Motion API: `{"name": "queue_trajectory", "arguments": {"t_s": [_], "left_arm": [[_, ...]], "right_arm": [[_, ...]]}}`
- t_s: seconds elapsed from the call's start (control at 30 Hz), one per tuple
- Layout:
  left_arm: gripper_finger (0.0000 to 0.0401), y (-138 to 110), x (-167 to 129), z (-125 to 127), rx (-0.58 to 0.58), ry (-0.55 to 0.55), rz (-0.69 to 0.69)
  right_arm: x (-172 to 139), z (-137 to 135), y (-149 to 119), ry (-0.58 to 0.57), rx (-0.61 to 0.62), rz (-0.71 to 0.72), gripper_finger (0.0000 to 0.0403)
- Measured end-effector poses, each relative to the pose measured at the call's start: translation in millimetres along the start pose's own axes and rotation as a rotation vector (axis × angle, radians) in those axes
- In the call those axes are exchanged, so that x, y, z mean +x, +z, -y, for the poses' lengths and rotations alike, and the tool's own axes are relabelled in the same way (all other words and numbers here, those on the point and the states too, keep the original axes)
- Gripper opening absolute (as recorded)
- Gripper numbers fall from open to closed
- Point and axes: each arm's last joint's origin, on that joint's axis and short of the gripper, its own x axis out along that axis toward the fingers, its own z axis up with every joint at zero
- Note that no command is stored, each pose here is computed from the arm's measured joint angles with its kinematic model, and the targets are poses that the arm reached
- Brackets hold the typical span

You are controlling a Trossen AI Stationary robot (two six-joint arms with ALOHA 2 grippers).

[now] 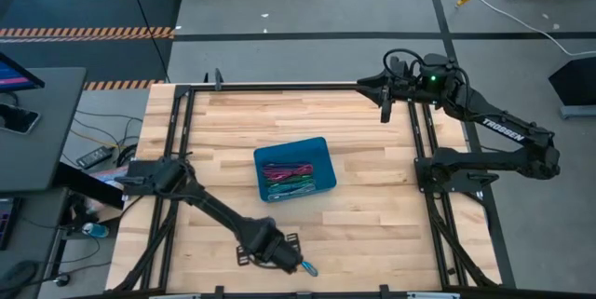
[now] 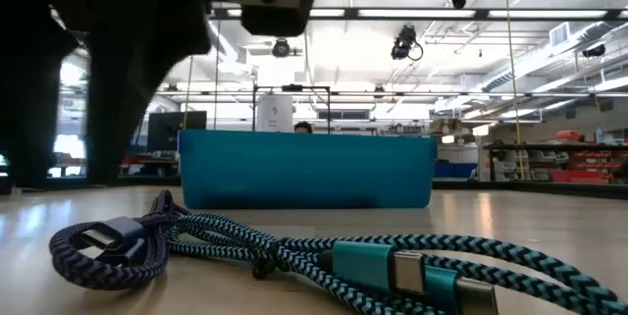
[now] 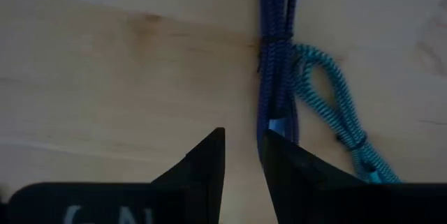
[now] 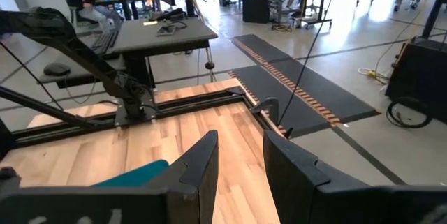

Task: Pick and place USB-C Cables
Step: Put the violet charger cable into the blue bin

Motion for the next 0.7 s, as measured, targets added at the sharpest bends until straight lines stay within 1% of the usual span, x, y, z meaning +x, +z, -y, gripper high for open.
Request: {"name": "queue_trajectory", "arguments": {"t_s": [0.1,0.4,0.6,0.7], "left_arm": [[0.0100,1,0,1,-0.011,-0.002,0.001],[0.0099,15,-1,14,-0.034,-0.012,0.010],[0.0092,17,-1,9,-0.027,0.027,0.044],[0.0092,17,-1,9,-0.021,0.030,0.046]], "right_arm": [[0,1,0,-0.006,-0.003,0.000,0.0119],[0,2,0,-0.008,-0.004,0.000,0.0119],[0,2,0,-0.008,-0.004,0.000,0.0119],[0,2,0,-0.008,-0.004,0.000,0.0119]]}}
